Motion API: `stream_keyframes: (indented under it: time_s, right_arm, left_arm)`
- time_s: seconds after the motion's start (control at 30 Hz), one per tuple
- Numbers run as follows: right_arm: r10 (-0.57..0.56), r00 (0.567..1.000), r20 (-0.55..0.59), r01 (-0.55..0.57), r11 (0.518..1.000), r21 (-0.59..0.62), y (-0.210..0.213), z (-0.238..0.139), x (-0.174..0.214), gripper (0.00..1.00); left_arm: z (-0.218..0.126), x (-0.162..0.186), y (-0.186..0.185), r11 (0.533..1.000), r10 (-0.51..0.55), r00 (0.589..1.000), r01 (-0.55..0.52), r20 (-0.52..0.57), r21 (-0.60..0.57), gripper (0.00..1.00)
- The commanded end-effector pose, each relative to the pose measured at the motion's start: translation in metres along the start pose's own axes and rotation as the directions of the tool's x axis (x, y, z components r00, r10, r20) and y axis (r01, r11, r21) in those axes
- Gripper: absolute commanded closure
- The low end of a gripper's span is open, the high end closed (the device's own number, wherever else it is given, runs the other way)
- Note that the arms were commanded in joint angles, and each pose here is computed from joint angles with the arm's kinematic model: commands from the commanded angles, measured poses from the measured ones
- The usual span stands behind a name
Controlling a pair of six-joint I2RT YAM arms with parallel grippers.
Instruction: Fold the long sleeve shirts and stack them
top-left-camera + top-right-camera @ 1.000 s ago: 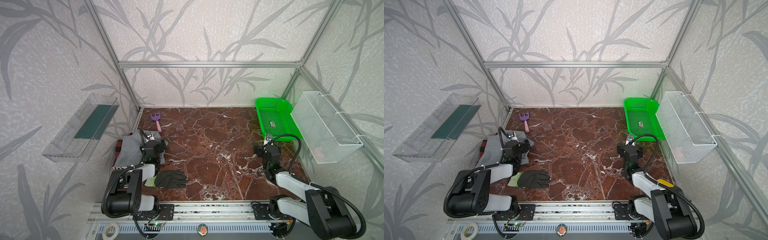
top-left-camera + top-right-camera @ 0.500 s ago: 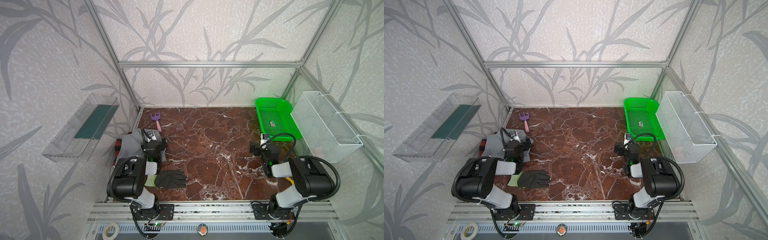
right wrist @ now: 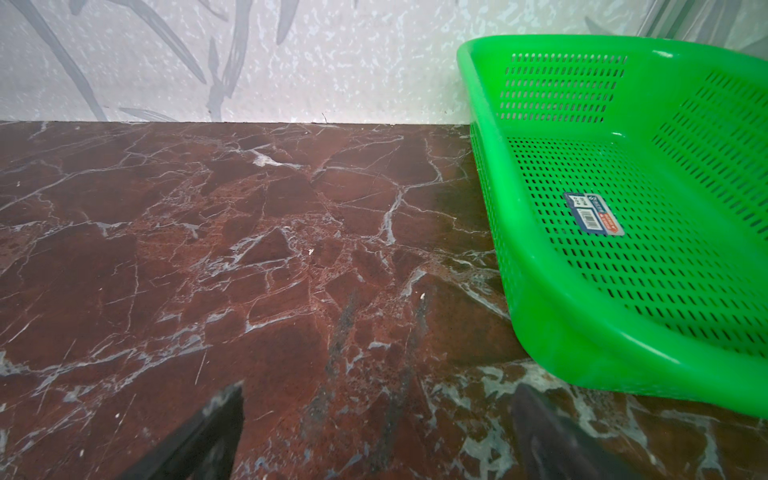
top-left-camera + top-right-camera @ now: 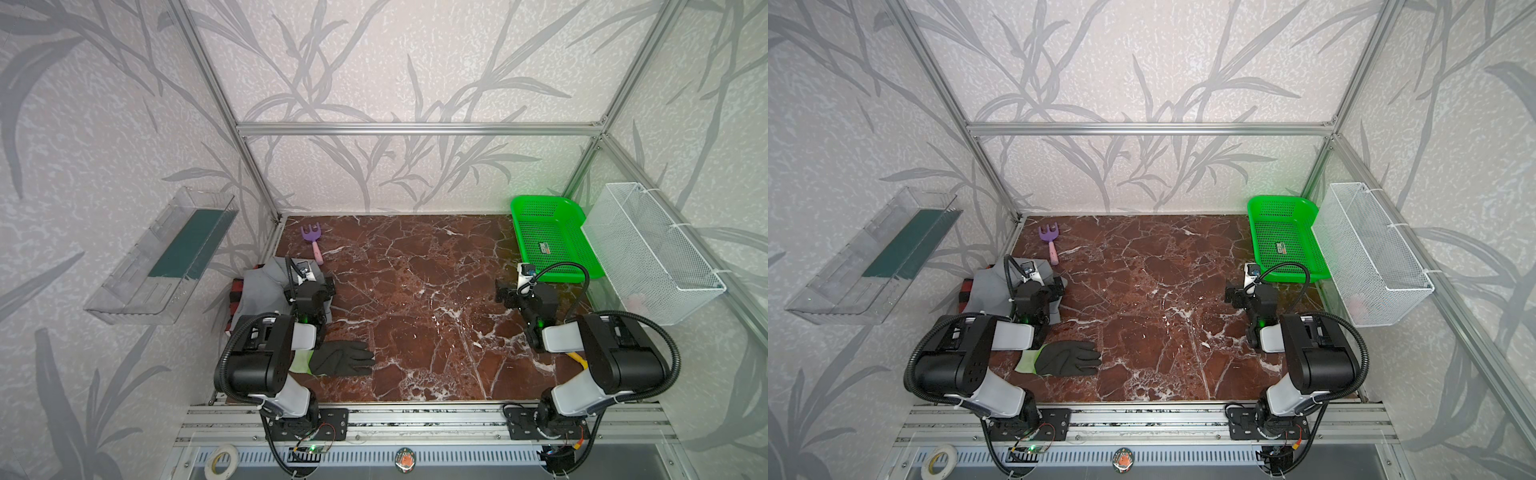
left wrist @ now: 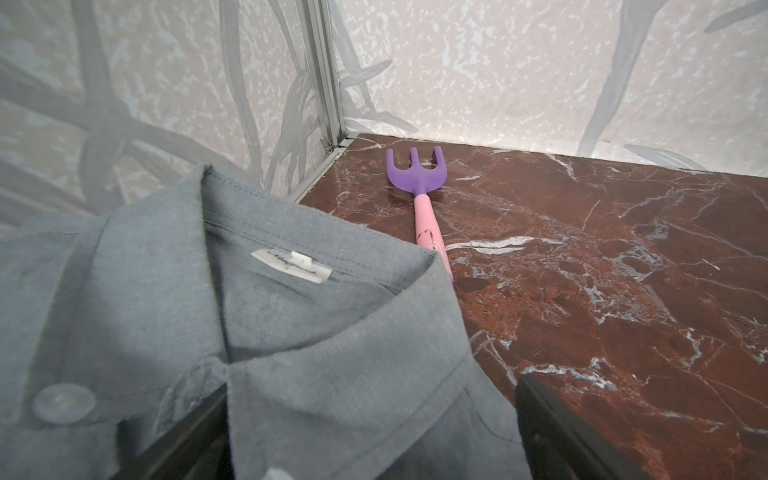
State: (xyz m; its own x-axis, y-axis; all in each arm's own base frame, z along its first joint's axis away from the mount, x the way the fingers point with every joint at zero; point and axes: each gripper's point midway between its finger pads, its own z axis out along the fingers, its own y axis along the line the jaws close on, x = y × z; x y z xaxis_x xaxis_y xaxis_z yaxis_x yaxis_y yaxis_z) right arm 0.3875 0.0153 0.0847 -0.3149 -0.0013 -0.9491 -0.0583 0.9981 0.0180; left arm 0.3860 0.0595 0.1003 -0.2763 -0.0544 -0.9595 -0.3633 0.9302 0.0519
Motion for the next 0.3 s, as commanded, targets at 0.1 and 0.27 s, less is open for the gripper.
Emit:
stream_keyframes:
  time_s: [0.1,0.27]
  right_arm:
    - [-0.015,0.999,0.045,0.016,1.0,-0.012,0.0032,0.0013,-0.0122,0.01]
    - [-0.02,0.999,0.04,0.022,0.999,-0.029,0.0061,0.0023,-0.0118,0.01]
  left_arm:
    - [-0.0006,-0.0006,-0.0019,1.0,0.012,1.0,-0.012,0.013,0.002,0.01]
    - [0.0006,0.0001,-0.0022,1.0,0.009,1.0,-0.009,0.007,0.01,0.01]
